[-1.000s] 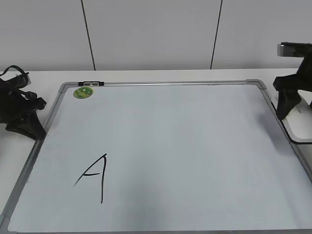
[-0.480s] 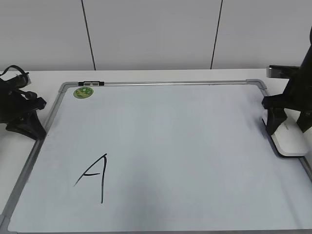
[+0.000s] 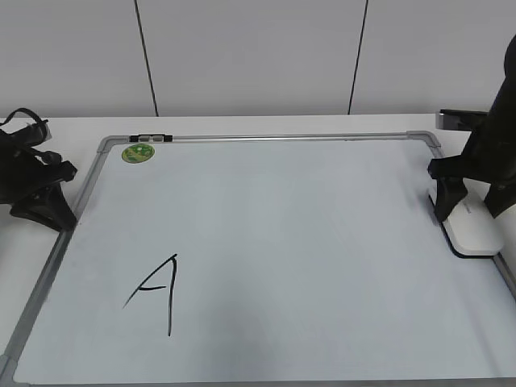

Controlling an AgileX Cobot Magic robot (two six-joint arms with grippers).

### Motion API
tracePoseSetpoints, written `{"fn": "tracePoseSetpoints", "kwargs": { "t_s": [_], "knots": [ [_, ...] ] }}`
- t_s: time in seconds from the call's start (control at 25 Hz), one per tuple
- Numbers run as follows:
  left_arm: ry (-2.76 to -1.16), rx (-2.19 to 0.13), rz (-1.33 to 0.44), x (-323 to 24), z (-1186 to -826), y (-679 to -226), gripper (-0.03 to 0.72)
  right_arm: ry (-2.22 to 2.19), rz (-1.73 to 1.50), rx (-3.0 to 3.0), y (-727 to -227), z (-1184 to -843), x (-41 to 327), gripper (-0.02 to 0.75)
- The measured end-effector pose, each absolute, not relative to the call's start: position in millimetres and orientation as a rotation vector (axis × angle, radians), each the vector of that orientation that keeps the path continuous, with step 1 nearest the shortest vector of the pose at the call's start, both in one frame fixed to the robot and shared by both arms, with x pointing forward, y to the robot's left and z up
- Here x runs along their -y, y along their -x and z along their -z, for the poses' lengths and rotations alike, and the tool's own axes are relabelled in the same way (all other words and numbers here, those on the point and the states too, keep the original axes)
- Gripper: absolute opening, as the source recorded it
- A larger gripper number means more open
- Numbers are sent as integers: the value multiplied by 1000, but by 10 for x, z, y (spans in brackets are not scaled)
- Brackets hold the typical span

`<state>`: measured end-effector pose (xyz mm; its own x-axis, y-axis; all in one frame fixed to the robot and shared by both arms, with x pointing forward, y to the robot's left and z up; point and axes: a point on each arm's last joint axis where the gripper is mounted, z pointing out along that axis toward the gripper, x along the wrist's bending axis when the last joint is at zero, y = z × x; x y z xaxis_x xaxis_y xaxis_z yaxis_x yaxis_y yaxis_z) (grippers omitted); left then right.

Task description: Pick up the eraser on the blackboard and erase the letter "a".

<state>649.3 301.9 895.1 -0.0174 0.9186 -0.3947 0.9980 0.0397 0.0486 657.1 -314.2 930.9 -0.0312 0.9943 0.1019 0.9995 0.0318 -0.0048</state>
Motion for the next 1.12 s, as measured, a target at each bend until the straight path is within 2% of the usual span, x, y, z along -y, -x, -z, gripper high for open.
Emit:
{"fn": "tracePoseSetpoints", "kwargs": {
  "t_s": [0.2,0.32,0.48,0.6,0.76,0.88,1.12],
  "knots": [
    [-1946,-2005,350,-3019,-8951,-6493,36,2126,126,2192,-6584,-9301,3128,636],
    [-1946,-2005,350,-3019,-8951,-6493,43,2114,120,2190,-6615,-9354,3126,645],
    [-1948,-2003,349,-3019,-8951,-6493,76,2126,172,2231,-6734,-9592,3134,648],
    [-1953,-2001,350,-3019,-8950,-6491,151,2157,256,2277,-6851,-9808,3141,648],
    [-1964,-1996,359,-3020,-8967,-6493,307,2183,339,2315,-6860,-10079,3139,648],
    [-1982,-1967,337,-3024,-9133,-6531,393,2205,408,2348,-6783,-10361,3134,641],
    [-2012,-1941,289,-3042,-9729,-6542,436,2244,554,2414,-6541,-10931,3119,627]
  ]
}}
